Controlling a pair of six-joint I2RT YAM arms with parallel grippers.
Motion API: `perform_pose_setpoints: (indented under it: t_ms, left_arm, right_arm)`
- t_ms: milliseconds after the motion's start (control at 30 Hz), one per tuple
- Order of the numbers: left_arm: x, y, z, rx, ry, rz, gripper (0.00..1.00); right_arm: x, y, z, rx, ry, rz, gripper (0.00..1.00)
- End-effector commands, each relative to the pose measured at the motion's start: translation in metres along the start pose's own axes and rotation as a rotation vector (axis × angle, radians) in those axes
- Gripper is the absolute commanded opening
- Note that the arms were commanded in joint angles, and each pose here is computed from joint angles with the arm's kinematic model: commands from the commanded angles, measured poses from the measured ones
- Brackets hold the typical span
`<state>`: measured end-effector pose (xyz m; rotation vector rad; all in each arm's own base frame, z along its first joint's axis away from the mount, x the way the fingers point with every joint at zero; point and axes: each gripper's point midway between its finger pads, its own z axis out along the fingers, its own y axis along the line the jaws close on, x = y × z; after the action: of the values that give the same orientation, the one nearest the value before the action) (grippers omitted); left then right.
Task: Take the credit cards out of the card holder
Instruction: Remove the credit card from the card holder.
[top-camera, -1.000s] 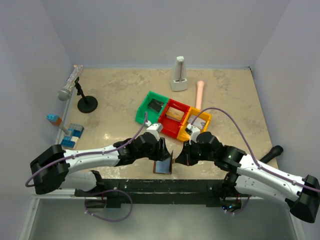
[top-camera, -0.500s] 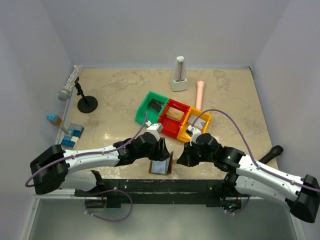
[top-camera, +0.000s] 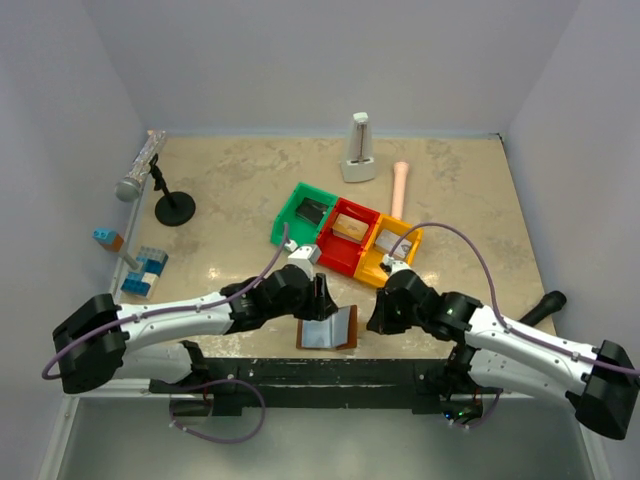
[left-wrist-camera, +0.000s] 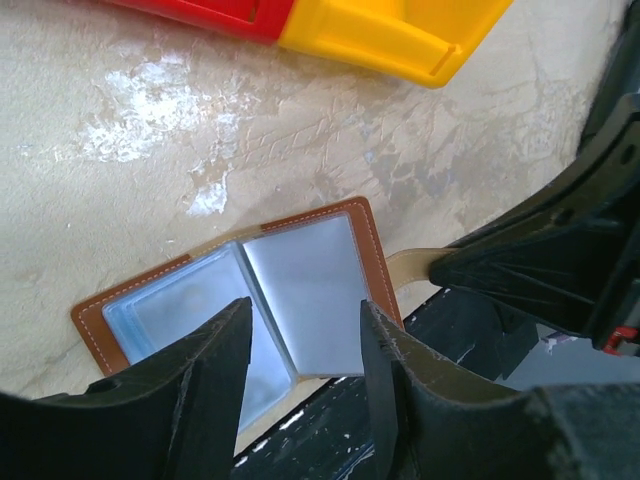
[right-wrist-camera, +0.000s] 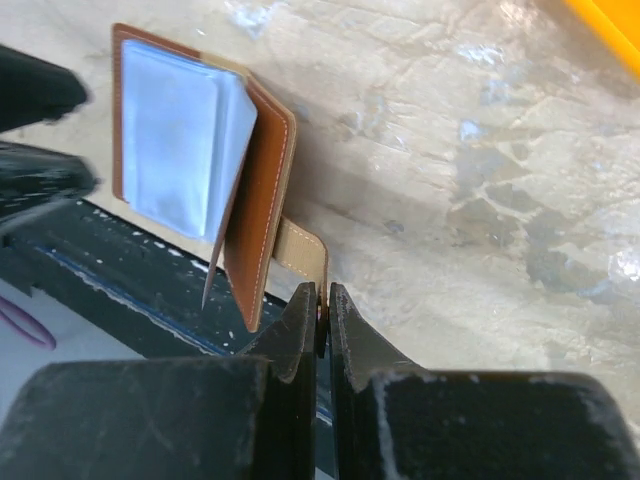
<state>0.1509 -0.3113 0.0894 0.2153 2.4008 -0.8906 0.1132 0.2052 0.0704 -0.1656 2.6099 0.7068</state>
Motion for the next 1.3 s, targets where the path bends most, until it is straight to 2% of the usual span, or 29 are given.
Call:
perform_pose_setpoints:
  t_ms: [0, 300, 700, 1267]
  left_arm:
    - [-0.009, -0.002, -0.010, 0.017, -0.060, -0.004, 0.52]
    - [0.012, 0.028, -0.006, -0.066, -0.023, -0.032, 0.52]
    - [0.021, 0.027, 0.003, -0.054, 0.015, -0.025, 0.52]
    - [0.025, 0.046, 0.001, -0.146, 0.023, -0.029, 0.52]
  right_arm:
    - [-0.005, -0.008, 0.000, 0.069, -0.012, 0.056, 0.00]
    - [0.004, -0.012, 0.010, 0.096, 0.033, 0.090, 0.00]
    - [0.010, -0.018, 0.019, 0.122, 0.060, 0.110, 0.00]
    - [0.010, -0.016, 0.021, 0.114, 0.066, 0.101, 0.00]
